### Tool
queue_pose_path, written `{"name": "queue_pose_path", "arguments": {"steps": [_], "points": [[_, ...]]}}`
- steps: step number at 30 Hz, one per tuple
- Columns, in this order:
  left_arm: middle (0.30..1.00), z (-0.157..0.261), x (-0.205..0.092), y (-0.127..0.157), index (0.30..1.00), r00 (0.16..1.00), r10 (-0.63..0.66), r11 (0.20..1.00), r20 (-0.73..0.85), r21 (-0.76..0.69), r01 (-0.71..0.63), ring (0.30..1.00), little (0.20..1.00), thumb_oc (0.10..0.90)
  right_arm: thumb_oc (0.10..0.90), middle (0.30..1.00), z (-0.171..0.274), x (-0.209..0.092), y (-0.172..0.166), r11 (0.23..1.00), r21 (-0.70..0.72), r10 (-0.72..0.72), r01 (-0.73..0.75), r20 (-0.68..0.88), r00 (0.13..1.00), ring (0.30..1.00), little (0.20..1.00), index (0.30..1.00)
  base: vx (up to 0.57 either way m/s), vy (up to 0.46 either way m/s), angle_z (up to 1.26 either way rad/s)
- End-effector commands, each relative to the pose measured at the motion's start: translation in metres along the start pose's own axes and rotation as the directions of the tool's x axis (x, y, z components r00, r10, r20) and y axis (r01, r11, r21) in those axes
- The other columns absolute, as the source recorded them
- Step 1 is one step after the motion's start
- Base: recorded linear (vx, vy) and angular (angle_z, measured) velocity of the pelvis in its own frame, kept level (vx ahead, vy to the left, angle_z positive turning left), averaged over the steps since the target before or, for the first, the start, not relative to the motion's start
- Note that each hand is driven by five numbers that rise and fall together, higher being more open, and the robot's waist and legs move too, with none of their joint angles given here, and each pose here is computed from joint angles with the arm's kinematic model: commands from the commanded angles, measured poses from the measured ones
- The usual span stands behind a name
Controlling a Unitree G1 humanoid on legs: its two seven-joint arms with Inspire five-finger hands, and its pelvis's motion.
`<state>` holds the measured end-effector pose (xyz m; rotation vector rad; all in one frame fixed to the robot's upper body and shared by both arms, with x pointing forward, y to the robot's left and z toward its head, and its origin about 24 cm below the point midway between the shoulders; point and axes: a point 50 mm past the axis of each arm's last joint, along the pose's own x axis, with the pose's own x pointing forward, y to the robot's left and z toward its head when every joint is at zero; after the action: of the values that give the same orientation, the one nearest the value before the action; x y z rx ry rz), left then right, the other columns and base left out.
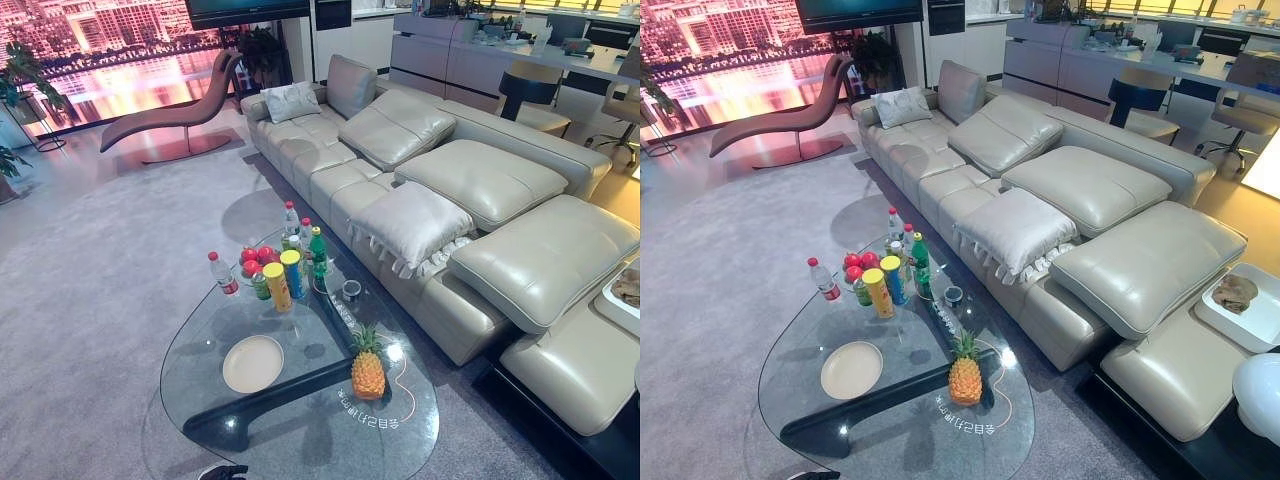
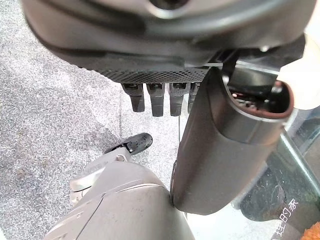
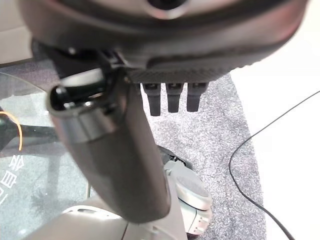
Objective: Pick up the fruit to the plate
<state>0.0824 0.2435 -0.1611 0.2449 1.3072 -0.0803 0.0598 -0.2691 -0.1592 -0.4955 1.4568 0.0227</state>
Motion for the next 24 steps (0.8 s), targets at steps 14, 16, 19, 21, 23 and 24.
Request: {"name": "queue_pose_path", "arguments": {"steps": [14,16,19,21,23,24], "points": [[0.9,0.066,-0.002,0.022,0.9,0.987,0.037,0.999,0.153,-0.034,-0.032,0.9,0.9,0.8,0.8,0.9,0.071,-0.009,-0.05,0.995,0.002,-0.096,0.097,0.113,0.989,0.9,0.9,0.9,-0.12,0.006,0.02],[0.9,0.072,-0.002,0.023,0.9,0.985,0.03,0.998,0.172,-0.058,-0.021,0.9,0.9,0.8,0.8,0.9,0.076,-0.011,-0.053,0.994,0.013,-0.109,0.108,0.125,0.986,0.9,0.9,0.9,-0.18,0.041,0.05],[0.9,0.102,-0.008,0.025,0.9,0.959,-0.11,0.981,0.262,-0.128,0.148,0.9,0.9,0.8,0.8,0.9,0.102,-0.02,-0.073,0.986,0.05,-0.168,0.162,0.175,0.97,0.9,0.9,0.9,-0.23,0.02,0.03],[0.9,0.113,-0.012,0.027,0.9,0.932,-0.184,0.957,0.313,-0.157,0.242,0.9,0.9,0.8,0.8,0.9,0.113,-0.025,-0.086,0.976,0.083,-0.216,0.202,0.218,0.952,0.9,0.9,0.9,-0.22,-0.024,0.06],[0.9,0.128,-0.017,0.034,0.9,0.908,-0.179,0.935,0.379,-0.222,0.277,0.9,0.9,0.8,0.8,0.9,0.131,-0.035,-0.102,0.944,0.18,-0.317,0.275,0.274,0.908,0.9,0.9,0.9,-0.2,-0.003,-0.01],[0.9,0.136,-0.019,0.035,0.9,0.896,-0.142,0.929,0.421,-0.257,0.268,0.9,0.9,0.8,0.8,0.9,0.144,-0.04,-0.105,0.924,0.226,-0.369,0.309,0.307,0.877,0.9,0.9,0.9,-0.19,0.015,-0.07]]}}
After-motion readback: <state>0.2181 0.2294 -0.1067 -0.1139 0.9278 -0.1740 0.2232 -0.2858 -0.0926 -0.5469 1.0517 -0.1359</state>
